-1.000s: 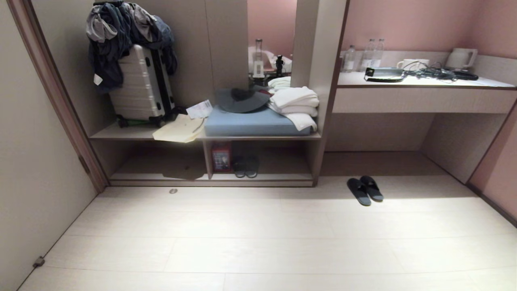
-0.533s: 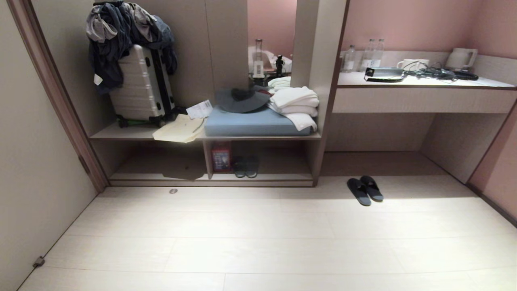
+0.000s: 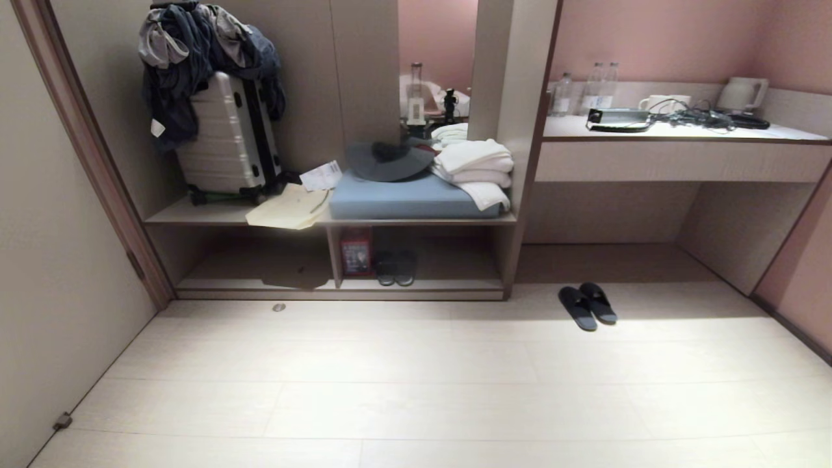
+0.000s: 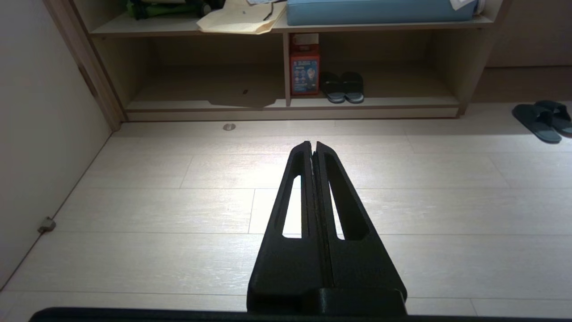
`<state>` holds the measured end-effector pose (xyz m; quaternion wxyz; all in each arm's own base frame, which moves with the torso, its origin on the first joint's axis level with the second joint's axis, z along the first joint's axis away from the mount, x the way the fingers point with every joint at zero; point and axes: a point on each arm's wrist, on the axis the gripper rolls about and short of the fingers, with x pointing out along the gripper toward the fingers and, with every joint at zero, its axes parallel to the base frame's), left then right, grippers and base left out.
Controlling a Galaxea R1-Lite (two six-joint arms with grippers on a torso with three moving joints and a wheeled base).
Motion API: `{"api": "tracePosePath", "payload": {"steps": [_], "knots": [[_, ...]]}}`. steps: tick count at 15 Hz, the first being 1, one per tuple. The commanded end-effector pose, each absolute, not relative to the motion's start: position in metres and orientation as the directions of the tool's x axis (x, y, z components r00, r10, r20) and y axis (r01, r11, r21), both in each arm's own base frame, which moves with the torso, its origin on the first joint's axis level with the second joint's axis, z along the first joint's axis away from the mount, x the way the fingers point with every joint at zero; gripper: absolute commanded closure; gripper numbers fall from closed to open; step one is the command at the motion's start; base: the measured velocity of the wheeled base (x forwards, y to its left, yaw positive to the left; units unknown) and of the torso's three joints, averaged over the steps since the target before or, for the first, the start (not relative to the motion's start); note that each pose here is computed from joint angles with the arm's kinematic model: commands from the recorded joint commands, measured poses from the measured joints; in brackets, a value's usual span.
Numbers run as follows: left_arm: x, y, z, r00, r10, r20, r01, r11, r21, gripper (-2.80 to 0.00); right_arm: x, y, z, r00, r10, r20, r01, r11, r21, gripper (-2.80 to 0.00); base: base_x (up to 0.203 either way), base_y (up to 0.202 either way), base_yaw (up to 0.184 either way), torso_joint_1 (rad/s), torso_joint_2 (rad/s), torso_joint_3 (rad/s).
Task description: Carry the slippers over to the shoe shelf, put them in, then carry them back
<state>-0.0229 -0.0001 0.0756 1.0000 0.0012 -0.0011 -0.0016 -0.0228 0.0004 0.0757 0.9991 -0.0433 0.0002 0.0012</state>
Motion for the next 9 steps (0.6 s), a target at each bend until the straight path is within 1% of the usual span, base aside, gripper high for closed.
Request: {"api": "tracePosePath", "payload": {"steps": [1,2,3,9], "knots": [[-0.0228,-0.0001,0.0756,1.0,-0.003,0.002,0.003,1.0,0.002,0.0,-0.0226,0.0004,0.0755,1.0,0.003,-0.003,-0.003,0.996,-0.087,0.0,0.0,0.0,0.0,0.0,0.0,0.0],[-0.0228,-0.0001,0.0756,1.0,-0.003,0.002,0.003,1.0,0.002,0.0,-0.0227,0.0004,0.0759,1.0,0.003,-0.002,-0.003,0.996,-0.087,0.0,0.0,0.0,0.0,0.0,0.0,0.0],[-0.0228,-0.0001,0.0756,1.0,-0.003,0.002,0.003,1.0,0.002,0.0,-0.0227,0.0004,0.0759,1.0,0.003,-0.002,-0.003,0.996,-0.084,0.0,-0.112,0.0,0.006,0.016,0.0,0.002],[-0.0228,-0.0001,0.0756,1.0,-0.003,0.002,0.003,1.0,0.002,0.0,-0.0226,0.0004,0.0755,1.0,0.005,-0.003,-0.005,0.996,-0.09,0.0,-0.195,0.0,0.001,0.003,0.0,0.004]]}}
